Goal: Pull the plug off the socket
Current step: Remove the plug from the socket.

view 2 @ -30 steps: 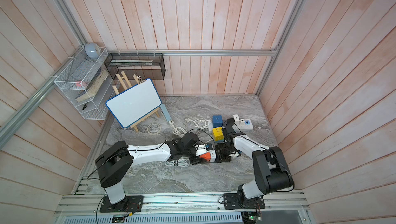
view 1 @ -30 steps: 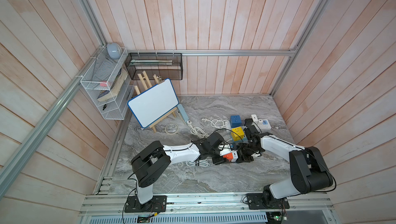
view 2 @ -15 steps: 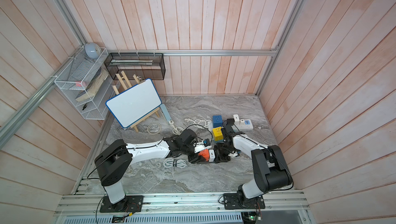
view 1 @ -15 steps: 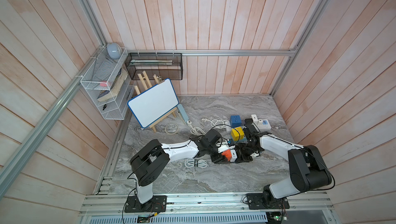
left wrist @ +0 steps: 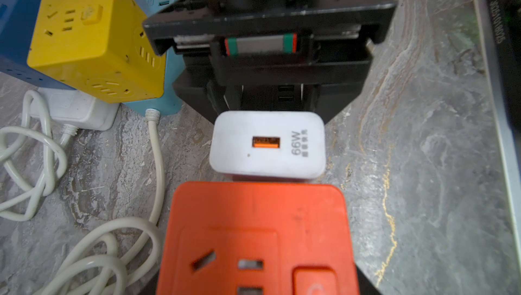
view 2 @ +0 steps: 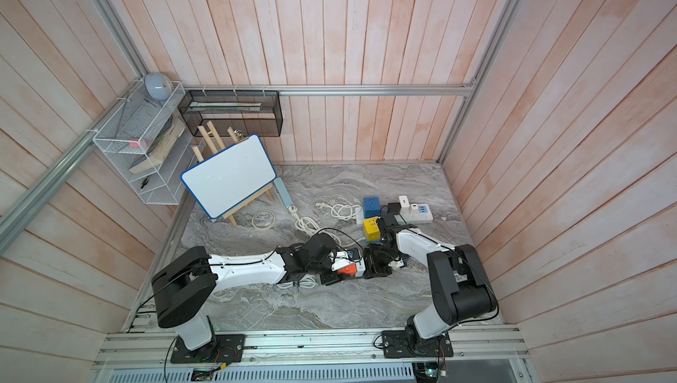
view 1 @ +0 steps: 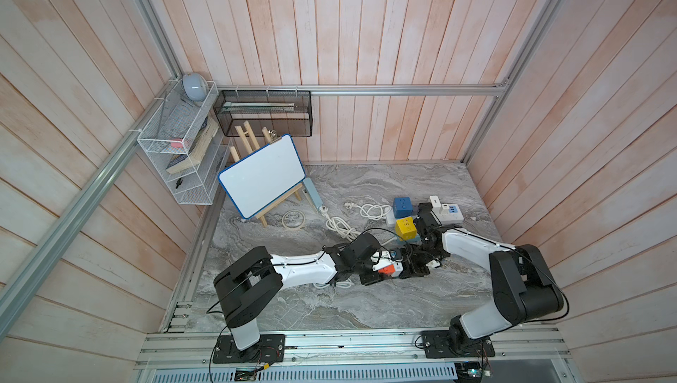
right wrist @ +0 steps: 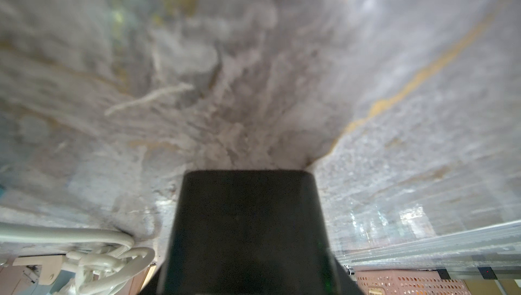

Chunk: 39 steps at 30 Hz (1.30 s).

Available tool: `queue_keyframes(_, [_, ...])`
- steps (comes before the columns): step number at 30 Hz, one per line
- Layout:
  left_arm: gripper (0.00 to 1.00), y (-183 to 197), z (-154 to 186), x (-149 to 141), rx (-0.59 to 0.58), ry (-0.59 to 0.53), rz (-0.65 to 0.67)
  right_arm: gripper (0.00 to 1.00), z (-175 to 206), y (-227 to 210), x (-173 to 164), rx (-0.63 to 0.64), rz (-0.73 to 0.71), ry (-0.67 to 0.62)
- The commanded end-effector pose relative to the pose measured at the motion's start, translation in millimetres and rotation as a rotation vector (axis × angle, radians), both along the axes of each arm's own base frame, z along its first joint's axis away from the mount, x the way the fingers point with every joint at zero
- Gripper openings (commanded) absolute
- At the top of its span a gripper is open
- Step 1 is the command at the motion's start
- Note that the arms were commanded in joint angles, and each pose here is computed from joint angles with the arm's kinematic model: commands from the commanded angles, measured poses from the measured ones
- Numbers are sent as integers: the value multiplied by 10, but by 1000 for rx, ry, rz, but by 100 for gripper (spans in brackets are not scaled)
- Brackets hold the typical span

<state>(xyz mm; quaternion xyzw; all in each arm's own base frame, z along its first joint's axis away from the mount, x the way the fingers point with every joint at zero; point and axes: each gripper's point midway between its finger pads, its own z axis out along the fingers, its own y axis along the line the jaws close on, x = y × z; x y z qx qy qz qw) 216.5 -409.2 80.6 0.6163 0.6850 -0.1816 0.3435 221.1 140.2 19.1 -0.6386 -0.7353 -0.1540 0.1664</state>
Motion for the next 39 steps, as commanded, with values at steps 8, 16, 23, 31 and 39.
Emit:
queue_keyframes(8, [0,-274,742,-95,-212,-13,-72,12,-344,-429,-6,-250,-148,58])
queue_keyframes(16, [0,-331,690,-191,-187,133,-94,0,-337,-495,67,-306,-176,38])
queue_keyframes(23, [0,-317,689,-36,-195,137,-1,0,-319,-531,133,-347,-182,10])
queue_keyframes(31, [0,-347,908,59,-296,190,24,0,-357,-572,109,-363,-207,-9])
queue_keyframes(39, [0,-295,866,89,-188,-140,45,0,-355,-562,149,-363,-221,-8])
